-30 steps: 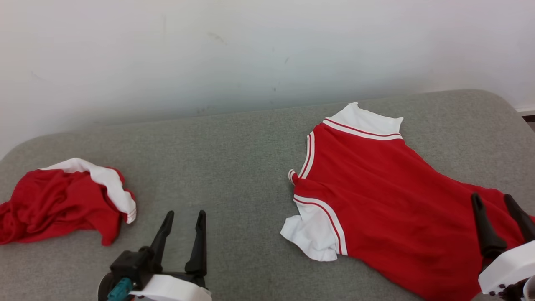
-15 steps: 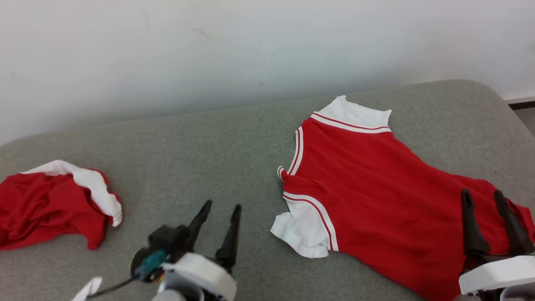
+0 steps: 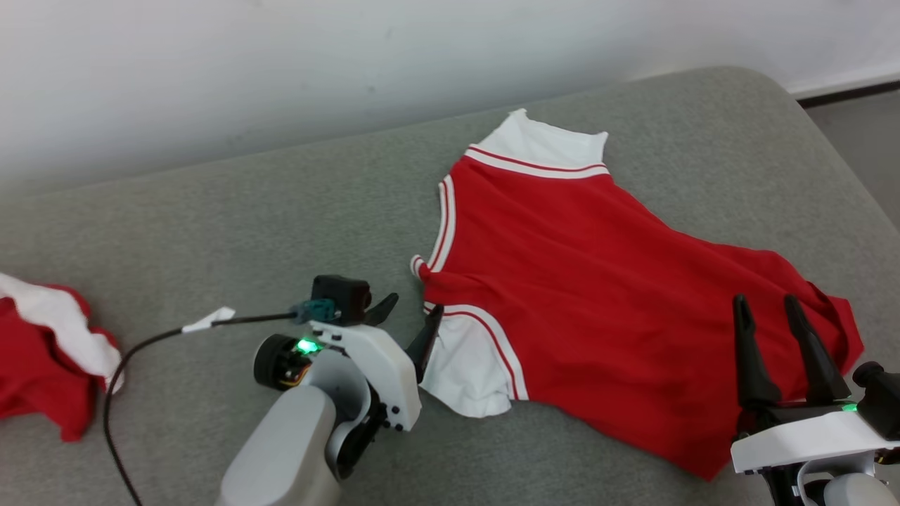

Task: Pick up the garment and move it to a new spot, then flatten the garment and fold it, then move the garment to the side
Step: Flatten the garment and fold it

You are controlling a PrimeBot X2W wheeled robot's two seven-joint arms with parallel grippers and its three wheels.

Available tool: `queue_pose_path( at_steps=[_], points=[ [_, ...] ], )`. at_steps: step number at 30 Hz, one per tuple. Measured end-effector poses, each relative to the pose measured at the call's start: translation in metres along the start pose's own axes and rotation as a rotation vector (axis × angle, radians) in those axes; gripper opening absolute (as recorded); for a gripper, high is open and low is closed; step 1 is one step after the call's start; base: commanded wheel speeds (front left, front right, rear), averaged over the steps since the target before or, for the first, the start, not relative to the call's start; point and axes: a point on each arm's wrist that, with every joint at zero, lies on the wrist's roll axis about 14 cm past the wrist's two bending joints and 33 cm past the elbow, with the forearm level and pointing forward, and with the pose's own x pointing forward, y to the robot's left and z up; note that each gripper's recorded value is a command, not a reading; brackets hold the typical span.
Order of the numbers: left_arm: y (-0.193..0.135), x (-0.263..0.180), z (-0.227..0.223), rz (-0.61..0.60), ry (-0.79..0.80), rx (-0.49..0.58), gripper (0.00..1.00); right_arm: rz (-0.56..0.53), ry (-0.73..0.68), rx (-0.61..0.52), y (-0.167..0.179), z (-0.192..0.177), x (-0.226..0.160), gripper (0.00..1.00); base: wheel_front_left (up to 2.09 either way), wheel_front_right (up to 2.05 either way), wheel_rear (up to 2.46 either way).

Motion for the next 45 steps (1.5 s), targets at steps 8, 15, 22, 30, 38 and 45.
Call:
queue_pose_path(
  at_steps=[8, 15, 22, 30, 38, 45],
  points=[
    [-0.009, 0.034, -0.016, -0.057, 0.094, -0.002, 1.0, -0.066, 0.019, -0.004, -0.021, -0.008, -0.005, 1.0, 0.0, 0.0, 0.0],
    [0.002, 0.043, -0.016, -0.035, 0.096, -0.016, 0.0, -0.082, 0.032, 0.002, -0.026, -0.014, -0.008, 1.0, 0.0, 0.0, 0.0],
    [0.024, 0.027, -0.003, 0.043, 0.026, -0.047, 0.0, -0.044, 0.017, 0.0, -0.017, -0.01, -0.003, 1.0, 0.0, 0.0, 0.0],
    [0.07, -0.024, -0.007, 0.217, -0.031, -0.088, 0.0, 0.054, 0.011, -0.004, 0.009, -0.006, 0.009, 1.0, 0.0, 0.0, 0.0],
    [0.124, -0.093, -0.02, 0.445, -0.066, -0.137, 0.0, 0.157, 0.008, 0.01, 0.044, -0.003, 0.018, 1.0, 0.0, 0.0, 0.0],
    [0.134, -0.125, -0.03, 0.506, -0.085, -0.174, 1.0, 0.163, -0.002, 0.009, 0.045, 0.001, 0.015, 1.0, 0.0, 0.0, 0.0]
  ],
)
